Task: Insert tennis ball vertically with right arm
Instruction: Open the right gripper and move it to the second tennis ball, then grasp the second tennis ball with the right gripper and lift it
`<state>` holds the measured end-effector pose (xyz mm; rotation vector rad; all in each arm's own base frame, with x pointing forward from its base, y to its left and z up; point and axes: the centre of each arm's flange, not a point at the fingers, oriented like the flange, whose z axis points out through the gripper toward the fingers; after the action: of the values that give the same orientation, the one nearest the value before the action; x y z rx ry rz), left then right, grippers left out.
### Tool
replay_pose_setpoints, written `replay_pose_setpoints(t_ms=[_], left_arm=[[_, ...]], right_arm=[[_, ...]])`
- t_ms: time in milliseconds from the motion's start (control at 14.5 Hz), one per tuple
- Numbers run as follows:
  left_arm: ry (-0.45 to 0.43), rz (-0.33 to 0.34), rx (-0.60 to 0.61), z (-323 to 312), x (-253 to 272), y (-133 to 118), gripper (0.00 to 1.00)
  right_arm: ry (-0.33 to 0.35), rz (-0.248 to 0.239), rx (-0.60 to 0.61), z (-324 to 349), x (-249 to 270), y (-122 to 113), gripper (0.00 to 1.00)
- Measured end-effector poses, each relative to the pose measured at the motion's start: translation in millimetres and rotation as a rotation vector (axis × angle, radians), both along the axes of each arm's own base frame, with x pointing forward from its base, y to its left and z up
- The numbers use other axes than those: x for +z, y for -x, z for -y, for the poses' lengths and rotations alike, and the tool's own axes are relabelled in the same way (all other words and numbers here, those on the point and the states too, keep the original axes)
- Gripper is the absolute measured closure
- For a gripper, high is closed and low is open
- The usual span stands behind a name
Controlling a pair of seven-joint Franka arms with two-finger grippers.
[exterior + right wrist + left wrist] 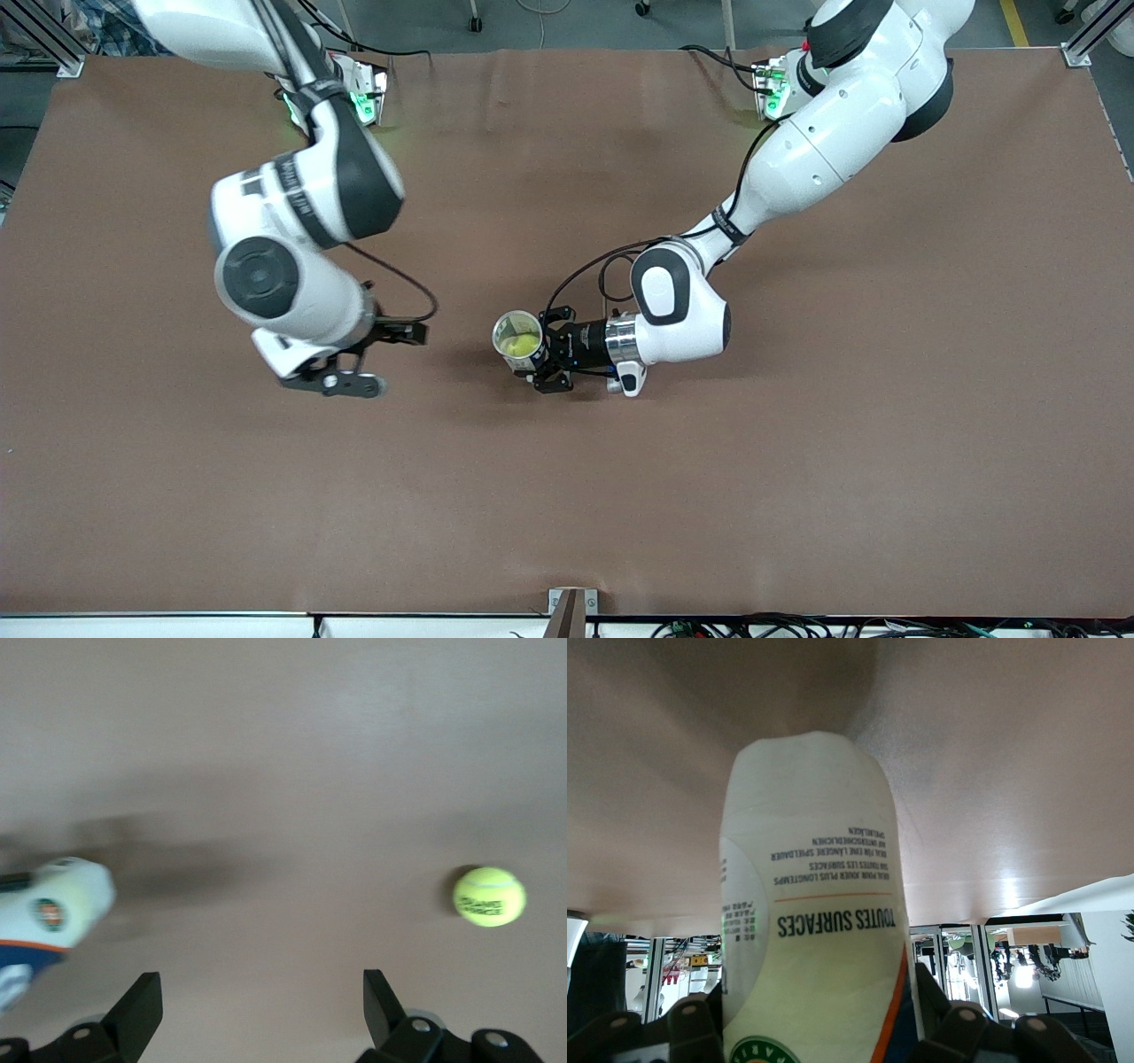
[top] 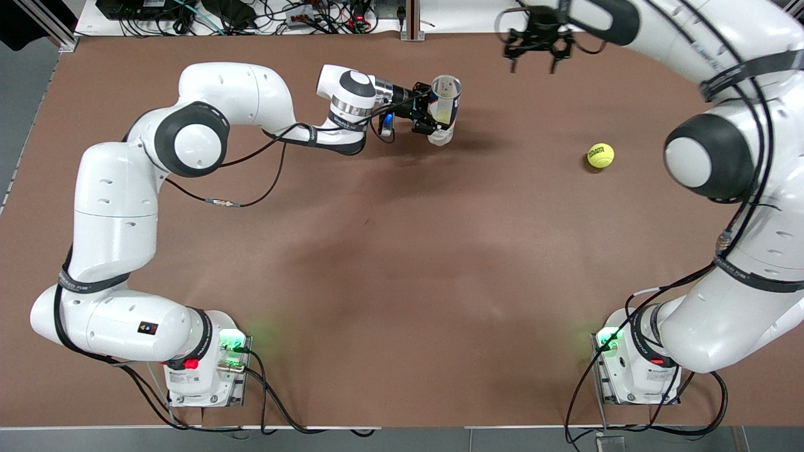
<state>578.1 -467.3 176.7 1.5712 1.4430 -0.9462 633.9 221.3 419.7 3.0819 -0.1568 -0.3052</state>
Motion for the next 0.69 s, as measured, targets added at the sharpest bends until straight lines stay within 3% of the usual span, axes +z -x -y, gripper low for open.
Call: replay_pose_setpoints(t_ms=[344,689], left_arm=[[0.000,0.000,-0.011,5.5,-0.3,4.8,0.22],[0.000,0.000,-0.011,5.9,-0.3,5.1,0.23]], right_arm=[[-0.036,-0.071,0.025,127.0,-18.9,11.8,0.00],[-0.077,-0.029,0.067,192.7,-69.6,52.7,0.00]])
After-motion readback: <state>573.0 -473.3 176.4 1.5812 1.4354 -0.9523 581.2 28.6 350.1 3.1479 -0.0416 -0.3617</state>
